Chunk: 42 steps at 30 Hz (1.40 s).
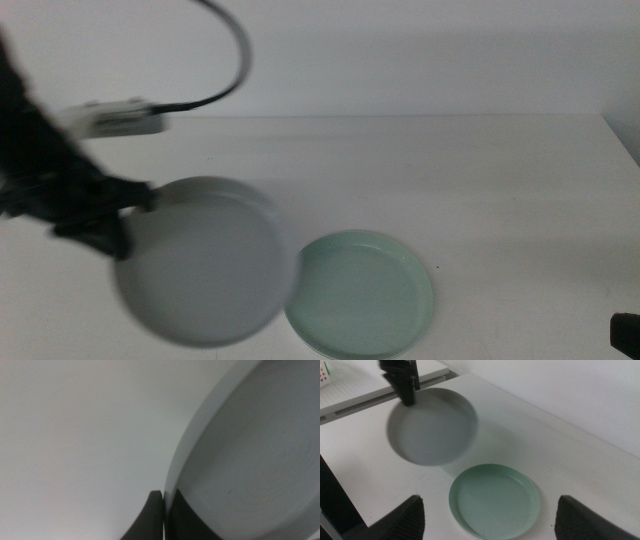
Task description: Stack the three bowls on top of each other.
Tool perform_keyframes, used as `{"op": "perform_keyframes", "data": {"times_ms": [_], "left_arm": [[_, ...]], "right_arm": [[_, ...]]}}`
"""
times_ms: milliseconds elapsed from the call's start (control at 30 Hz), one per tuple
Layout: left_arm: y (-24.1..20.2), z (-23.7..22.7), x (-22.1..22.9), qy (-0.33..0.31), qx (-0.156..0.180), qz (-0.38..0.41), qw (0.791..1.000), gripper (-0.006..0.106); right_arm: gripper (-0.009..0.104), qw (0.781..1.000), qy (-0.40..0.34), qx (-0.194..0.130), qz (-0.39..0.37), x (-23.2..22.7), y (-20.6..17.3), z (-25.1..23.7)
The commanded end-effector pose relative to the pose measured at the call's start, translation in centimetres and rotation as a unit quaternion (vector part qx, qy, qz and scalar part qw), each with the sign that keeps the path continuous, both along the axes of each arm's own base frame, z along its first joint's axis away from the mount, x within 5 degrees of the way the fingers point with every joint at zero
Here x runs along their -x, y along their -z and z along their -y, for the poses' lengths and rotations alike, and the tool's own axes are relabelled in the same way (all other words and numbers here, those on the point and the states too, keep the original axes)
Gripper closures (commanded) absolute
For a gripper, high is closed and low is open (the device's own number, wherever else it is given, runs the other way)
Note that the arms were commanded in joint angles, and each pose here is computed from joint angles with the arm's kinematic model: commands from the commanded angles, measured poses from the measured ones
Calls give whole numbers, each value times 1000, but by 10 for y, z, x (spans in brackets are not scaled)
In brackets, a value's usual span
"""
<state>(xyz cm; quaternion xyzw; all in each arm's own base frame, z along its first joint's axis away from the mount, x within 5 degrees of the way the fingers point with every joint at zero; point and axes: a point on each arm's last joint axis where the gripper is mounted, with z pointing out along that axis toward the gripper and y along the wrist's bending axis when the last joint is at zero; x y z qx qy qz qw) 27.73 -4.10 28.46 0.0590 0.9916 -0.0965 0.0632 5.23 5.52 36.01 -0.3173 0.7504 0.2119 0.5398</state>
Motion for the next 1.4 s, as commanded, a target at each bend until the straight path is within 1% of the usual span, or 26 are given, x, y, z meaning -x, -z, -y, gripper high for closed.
{"op": "perform_keyframes", "data": {"times_ms": [0, 200, 333, 400, 500, 633, 700, 800, 867, 933, 1000, 1067, 1133, 1167, 1233, 1367], "left_arm": [[-18, 28, 3, 23, 21, -19, 999, 105], [-7, 99, -25, 81, 27, -6, 996, 105], [10, 131, -40, 105, 26, -20, 994, 105], [19, 143, -47, 112, 26, -23, 993, 105], [28, 156, -57, 115, 37, -13, 993, 105], [39, 163, -65, 112, 47, -6, 993, 105], [41, 164, -68, 111, 49, 3, 993, 103], [40, 164, -68, 129, 50, 13, 990, 94], [37, 164, -67, 137, 52, 18, 989, 82], [32, 161, -66, 140, 50, 22, 989, 66], [26, 157, -64, 144, 40, 30, 988, 49], [16, 153, -62, 147, 29, 47, 988, 29], [1, 147, -58, 146, 21, 74, 986, 12], [-8, 143, -57, 136, 24, 85, 987, 10], [-25, 139, -52, 130, 32, 112, 985, 10], [-62, 128, -42, 127, 29, 200, 971, 11]], "right_arm": [[27, 999, 7, -24, 32, -3, -12, -1], [27, 999, 7, -24, 32, -3, -12, -1], [27, 999, 7, -24, 32, -3, -12, -1], [27, 999, 7, -24, 32, -3, -12, -1], [27, 999, 7, -24, 32, -3, -12, -1], [27, 999, 7, -24, 32, -3, -12, -1], [27, 999, 7, -24, 32, -3, -12, -1], [27, 999, 7, -24, 32, -3, -12, -1], [27, 999, 7, -24, 32, -3, -12, -1], [27, 999, 7, -24, 32, -3, -12, -1], [27, 999, 7, -24, 32, -3, -12, -1], [27, 999, 7, -24, 32, -3, -12, -1], [27, 999, 7, -24, 32, -3, -12, -1], [27, 999, 7, -24, 32, -3, -12, -1], [27, 999, 7, -24, 32, -3, -12, -1], [27, 999, 7, -24, 32, -3, -12, -1]]}}
